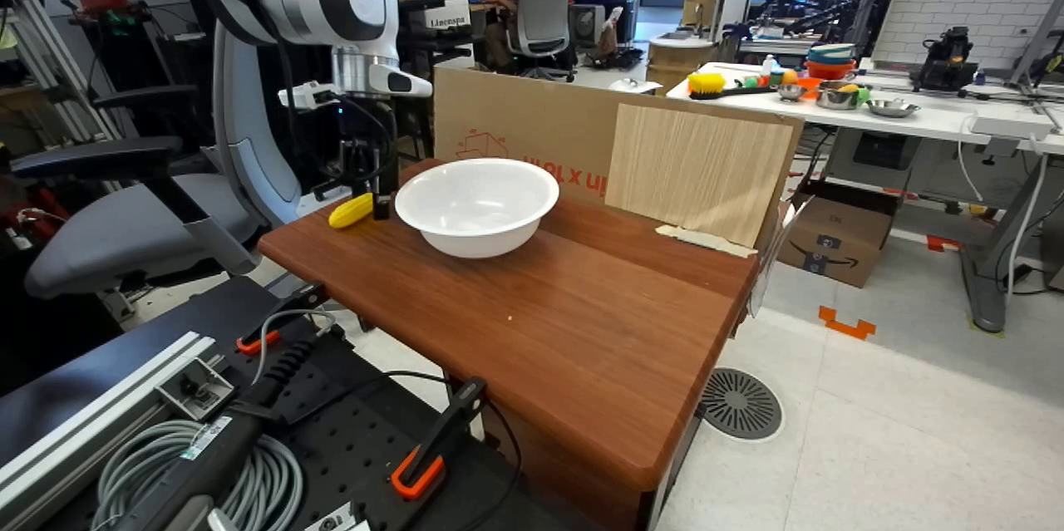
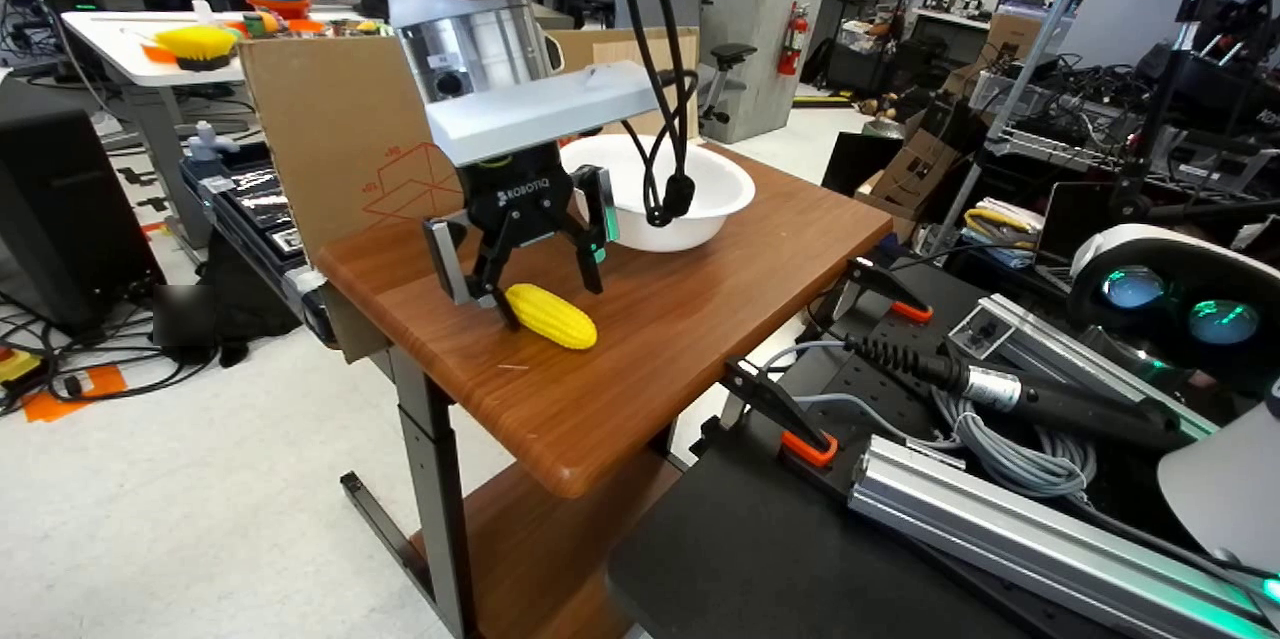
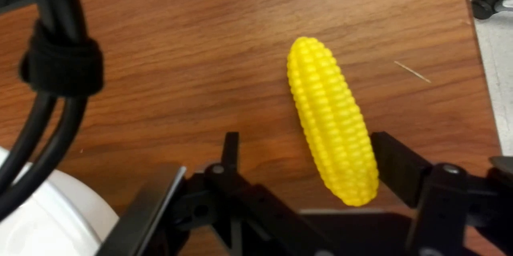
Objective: Pick the object and put it in the bowl
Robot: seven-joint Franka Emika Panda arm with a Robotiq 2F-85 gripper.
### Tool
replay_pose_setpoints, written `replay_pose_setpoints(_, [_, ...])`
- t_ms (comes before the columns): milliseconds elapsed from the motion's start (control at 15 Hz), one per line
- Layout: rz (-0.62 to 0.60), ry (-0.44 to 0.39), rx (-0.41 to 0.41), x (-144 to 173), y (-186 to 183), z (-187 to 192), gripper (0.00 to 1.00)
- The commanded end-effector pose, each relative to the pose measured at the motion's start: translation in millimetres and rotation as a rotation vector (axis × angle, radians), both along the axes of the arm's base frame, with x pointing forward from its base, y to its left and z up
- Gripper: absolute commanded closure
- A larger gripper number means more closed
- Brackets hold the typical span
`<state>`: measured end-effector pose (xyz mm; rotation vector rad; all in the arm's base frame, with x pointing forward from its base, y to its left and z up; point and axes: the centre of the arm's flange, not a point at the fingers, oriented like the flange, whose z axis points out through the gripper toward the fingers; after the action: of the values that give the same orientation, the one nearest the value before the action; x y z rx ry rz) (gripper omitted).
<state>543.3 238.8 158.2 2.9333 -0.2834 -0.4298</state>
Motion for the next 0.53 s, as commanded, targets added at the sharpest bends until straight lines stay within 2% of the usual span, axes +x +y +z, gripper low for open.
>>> replay_pose_setpoints(0, [-0.034,-0.025,0.002,10.5,2.0,-7.0,0.51])
replay_pose_setpoints(333, [-0.058,-0.04,0.007,13.8,2.7,-1.6,0.88])
replay_pose_setpoints(467, [-0.069,-0.042,0.022,16.2,3.4,5.4,0.91])
